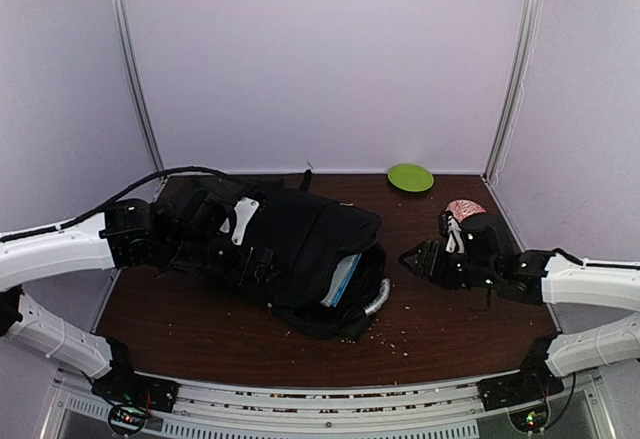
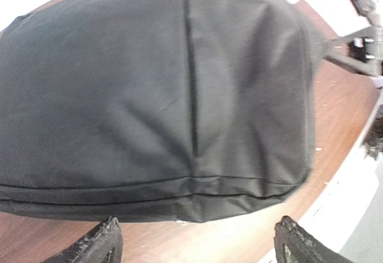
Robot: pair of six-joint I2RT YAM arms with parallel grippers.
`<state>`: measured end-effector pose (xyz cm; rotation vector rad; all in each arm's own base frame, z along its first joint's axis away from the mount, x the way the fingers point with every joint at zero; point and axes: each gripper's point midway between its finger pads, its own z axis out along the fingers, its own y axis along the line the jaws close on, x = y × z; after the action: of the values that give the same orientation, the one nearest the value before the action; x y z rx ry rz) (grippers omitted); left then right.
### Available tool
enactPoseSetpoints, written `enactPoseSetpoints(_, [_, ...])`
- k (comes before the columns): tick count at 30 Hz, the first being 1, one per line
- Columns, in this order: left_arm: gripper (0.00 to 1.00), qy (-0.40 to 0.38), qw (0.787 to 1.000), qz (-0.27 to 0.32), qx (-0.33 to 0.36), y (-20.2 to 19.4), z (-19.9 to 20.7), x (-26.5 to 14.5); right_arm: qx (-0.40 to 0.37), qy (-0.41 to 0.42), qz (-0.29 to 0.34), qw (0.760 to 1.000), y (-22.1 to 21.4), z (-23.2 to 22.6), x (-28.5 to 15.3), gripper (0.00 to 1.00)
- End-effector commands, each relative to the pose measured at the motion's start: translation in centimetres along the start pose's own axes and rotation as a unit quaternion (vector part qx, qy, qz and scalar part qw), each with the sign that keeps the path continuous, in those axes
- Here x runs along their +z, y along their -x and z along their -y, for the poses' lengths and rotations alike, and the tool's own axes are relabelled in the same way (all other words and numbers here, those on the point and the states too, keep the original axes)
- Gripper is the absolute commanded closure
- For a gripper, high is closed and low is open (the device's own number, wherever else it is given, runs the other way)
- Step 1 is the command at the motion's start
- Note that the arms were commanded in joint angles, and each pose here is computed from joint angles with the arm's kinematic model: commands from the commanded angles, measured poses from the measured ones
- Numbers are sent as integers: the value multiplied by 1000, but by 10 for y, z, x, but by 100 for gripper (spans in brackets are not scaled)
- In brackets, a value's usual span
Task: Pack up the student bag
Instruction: Adjust the student bag at the center of the board.
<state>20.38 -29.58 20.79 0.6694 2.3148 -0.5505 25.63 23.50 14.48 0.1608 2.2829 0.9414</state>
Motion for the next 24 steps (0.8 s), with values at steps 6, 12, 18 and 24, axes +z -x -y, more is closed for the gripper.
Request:
enactPoseSetpoints(6, [15, 73, 995, 36, -56, 19, -44, 36, 108, 225, 49, 967, 25, -106, -17, 30])
enactPoseSetpoints(12, [26, 89, 990, 26, -103, 9, -68, 58, 149, 235, 25, 960, 18, -121, 16, 30])
enactPoseSetpoints(18, [40, 112, 984, -1, -135, -18, -91, 73, 145, 103, 0, 984, -9, -64, 66, 48])
enactPoseSetpoints(24, [50, 128, 981, -11, -147, -31, -105, 75, 118, 14, -11, 993, -35, -8, 60, 61])
